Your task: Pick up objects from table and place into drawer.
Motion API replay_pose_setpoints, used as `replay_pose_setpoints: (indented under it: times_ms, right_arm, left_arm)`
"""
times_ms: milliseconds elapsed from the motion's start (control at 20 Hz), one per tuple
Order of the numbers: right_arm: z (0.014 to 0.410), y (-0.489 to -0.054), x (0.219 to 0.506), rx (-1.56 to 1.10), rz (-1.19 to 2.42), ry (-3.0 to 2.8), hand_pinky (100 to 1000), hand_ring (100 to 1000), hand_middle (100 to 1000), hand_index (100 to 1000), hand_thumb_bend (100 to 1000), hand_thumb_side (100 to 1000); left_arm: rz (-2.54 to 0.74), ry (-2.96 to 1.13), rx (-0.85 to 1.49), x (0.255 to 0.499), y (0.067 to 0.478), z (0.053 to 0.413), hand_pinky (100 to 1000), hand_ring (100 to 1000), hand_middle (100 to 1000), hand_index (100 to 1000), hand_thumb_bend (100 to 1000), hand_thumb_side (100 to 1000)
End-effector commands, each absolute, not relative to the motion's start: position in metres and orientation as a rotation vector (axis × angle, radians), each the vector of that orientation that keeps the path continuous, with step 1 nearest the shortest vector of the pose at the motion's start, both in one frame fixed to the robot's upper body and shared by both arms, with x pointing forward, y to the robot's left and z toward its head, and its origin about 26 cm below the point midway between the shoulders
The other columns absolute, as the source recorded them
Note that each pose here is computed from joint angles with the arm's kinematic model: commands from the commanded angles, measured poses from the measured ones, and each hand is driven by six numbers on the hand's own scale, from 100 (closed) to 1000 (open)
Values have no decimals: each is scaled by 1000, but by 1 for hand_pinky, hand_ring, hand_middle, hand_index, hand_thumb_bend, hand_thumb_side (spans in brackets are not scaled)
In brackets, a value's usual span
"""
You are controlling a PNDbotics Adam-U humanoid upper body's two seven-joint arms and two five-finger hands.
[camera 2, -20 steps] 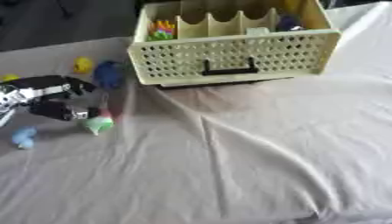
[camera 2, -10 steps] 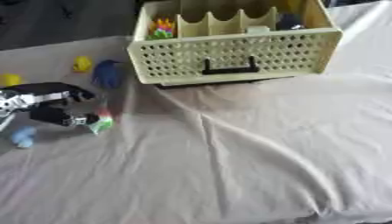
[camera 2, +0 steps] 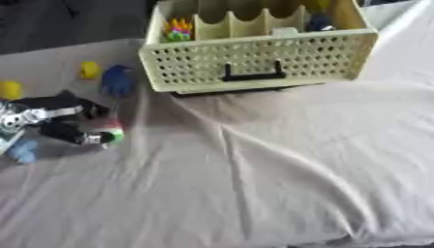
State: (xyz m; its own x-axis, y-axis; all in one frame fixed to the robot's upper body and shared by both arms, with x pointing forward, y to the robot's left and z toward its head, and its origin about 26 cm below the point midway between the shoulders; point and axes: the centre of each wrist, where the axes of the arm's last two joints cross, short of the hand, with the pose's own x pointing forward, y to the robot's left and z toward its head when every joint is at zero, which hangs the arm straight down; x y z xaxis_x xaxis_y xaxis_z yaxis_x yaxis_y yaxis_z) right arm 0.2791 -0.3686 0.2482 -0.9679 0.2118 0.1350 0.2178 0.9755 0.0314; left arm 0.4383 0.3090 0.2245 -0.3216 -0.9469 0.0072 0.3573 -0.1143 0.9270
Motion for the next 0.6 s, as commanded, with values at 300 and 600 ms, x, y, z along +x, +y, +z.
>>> replay_pose_setpoints:
  times_ms: [300, 600]
  right_arm:
    - [258, -367, 276, -315, -42, -3016, 512, 388, 407, 760, 100, 730]
    - [256, -367, 276, -316, -51, -3003, 520, 386, 407, 758, 100, 732]
  left_arm:
    - [-1675, -1022, 863, 445, 315, 213, 783, 868, 857, 992, 577, 867]
    - [-1721, -1016, 964, 446, 312, 206, 728, 804, 779, 885, 559, 805]
